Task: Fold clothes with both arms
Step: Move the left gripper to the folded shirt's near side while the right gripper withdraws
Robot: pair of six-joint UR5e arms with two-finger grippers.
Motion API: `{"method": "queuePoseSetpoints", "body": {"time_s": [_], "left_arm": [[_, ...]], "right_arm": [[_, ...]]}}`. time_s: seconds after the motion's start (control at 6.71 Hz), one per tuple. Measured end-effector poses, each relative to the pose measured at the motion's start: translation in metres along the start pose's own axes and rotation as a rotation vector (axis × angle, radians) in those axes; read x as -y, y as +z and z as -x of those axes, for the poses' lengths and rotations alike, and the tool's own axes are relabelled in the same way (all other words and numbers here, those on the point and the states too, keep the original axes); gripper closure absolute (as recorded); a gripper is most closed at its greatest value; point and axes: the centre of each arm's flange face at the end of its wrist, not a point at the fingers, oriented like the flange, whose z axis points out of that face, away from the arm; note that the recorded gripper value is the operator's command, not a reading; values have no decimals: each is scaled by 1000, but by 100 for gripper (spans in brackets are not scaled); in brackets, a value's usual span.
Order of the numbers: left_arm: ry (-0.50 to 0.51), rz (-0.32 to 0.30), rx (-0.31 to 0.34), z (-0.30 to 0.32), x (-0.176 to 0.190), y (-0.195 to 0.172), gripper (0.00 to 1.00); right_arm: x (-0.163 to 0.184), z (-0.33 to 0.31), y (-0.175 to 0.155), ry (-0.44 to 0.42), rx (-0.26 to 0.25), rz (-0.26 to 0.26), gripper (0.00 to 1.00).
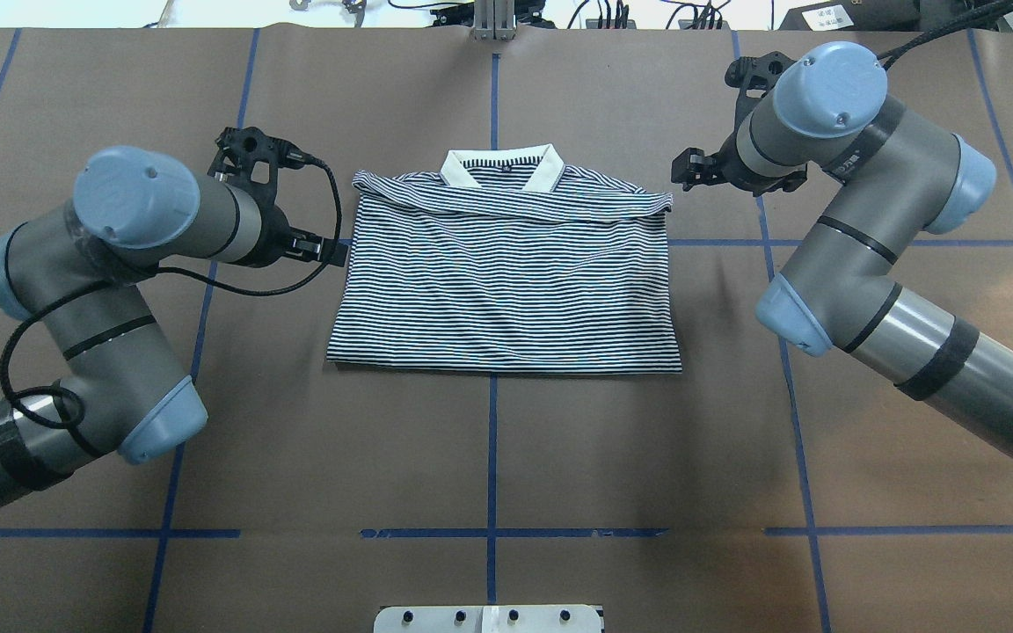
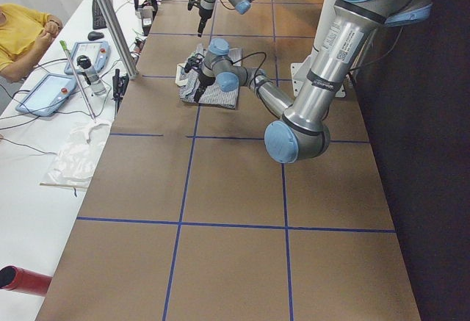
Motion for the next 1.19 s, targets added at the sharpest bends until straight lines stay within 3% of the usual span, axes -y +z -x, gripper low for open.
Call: {"method": "queuePoseSetpoints", "body": {"time_s": [0.15,0.3,0.74,0.89,1.04,1.19], "left_arm": [[-86,18,-22,-12,-32,5,48],[-162,30,-28,-25,-59,14,49],[-221,56,-20,-40,-91,31,52],[-221,59,-18,-41,-94,33,85],[-221,61,-20,-43,-94,33,100],[-221,60,-22,-45,-94,33,100]], "right_arm": [[-3,-3,-4,-2,5,1,0],[-4,-5,-6,-2,5,2,0],[-4,-9,-4,1,-2,3,0],[-4,-9,-4,1,-2,3,0],[-4,-10,-4,1,-4,3,0],[-4,-10,-3,2,-5,3,0]]}}
